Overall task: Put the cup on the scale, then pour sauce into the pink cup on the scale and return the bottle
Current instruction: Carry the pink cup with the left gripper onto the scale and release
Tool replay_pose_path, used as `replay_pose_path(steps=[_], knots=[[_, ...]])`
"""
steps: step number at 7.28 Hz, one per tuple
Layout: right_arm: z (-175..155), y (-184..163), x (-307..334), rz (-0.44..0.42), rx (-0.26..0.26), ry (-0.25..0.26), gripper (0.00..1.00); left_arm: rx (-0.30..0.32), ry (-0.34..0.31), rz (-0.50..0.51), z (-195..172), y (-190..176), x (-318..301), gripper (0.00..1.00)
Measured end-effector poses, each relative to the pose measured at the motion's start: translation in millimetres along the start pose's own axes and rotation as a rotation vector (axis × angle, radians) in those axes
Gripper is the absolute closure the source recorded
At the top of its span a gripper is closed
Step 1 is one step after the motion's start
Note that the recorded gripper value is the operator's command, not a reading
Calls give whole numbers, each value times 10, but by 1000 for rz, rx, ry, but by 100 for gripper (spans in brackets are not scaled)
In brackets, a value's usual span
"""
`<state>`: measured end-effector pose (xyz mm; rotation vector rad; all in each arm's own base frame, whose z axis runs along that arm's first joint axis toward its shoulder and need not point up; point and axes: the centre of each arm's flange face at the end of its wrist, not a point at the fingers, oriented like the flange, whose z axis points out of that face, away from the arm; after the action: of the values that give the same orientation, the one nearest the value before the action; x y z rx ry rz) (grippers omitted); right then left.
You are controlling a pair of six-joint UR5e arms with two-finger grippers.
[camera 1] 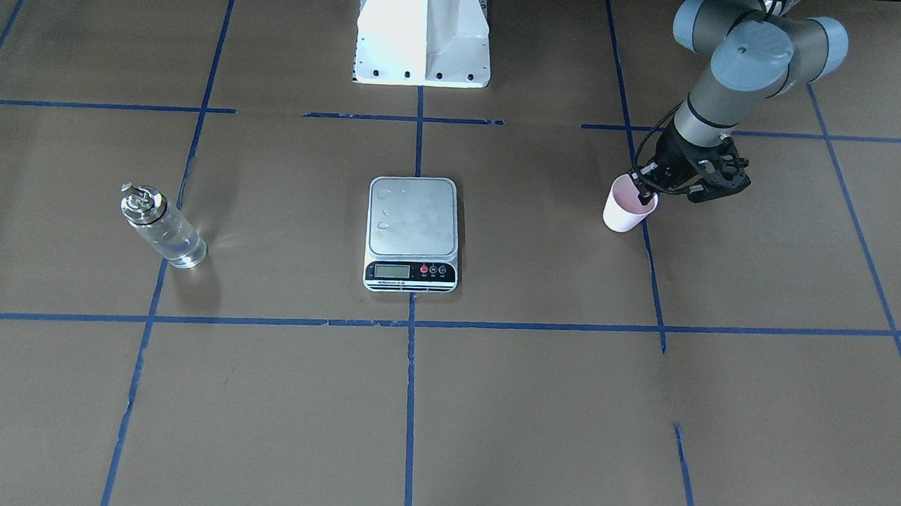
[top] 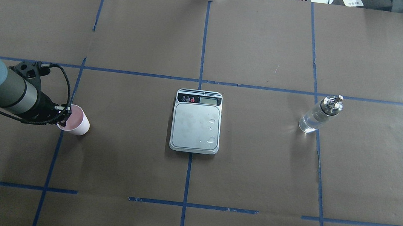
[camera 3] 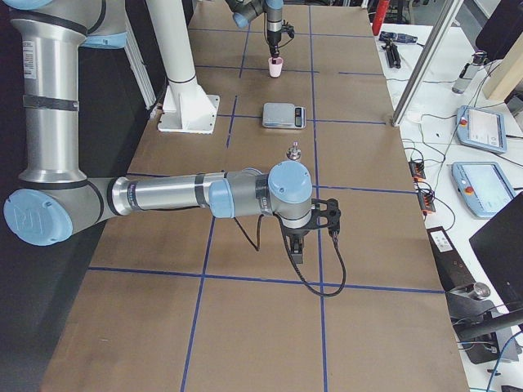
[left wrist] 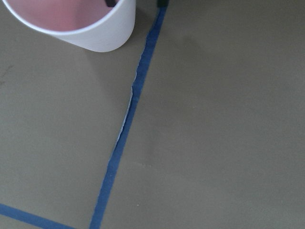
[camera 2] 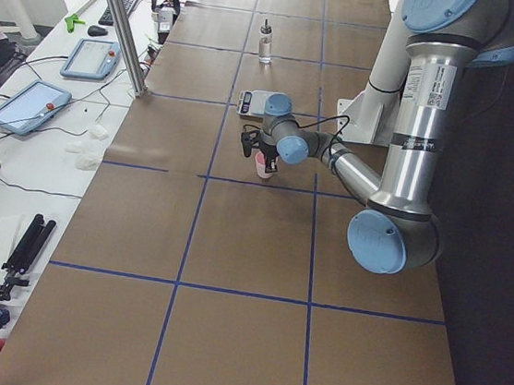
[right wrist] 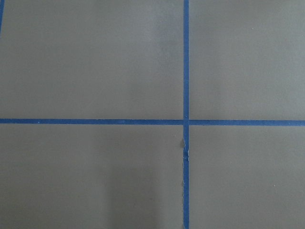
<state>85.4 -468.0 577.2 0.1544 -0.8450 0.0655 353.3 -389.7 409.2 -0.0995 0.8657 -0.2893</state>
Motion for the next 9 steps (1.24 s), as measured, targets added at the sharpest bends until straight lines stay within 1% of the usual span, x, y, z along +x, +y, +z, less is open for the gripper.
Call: replay_pose_path(steps=[1, 2, 3, 4, 5, 6, 7, 9], knots=[[0, -35, -40, 46, 3, -1, 0, -8, 6, -6, -200, 40, 157, 100], [4, -103, -118, 151, 5, -4, 0, -9, 0, -17, -426, 57, 506, 100], [22, -172, -222, 215, 5, -8, 0, -10, -8, -37, -621, 73, 925, 100], [49, -180, -271, 230, 12, -14, 0, -11, -2, -68, -771, 93, 1296, 100], [102, -141, -316, 201, 32, -24, 0, -11, 15, -108, -859, 90, 1645, 100], [175, -81, -385, 151, 54, -39, 0, -14, 28, -146, -877, 75, 1980, 100], [240, -28, -444, 113, 65, -51, 0, -22, 33, -183, -839, 88, 2308, 100], [279, 8, -597, 74, 71, -64, 0, -48, 33, -225, -727, 249, 2773, 100]])
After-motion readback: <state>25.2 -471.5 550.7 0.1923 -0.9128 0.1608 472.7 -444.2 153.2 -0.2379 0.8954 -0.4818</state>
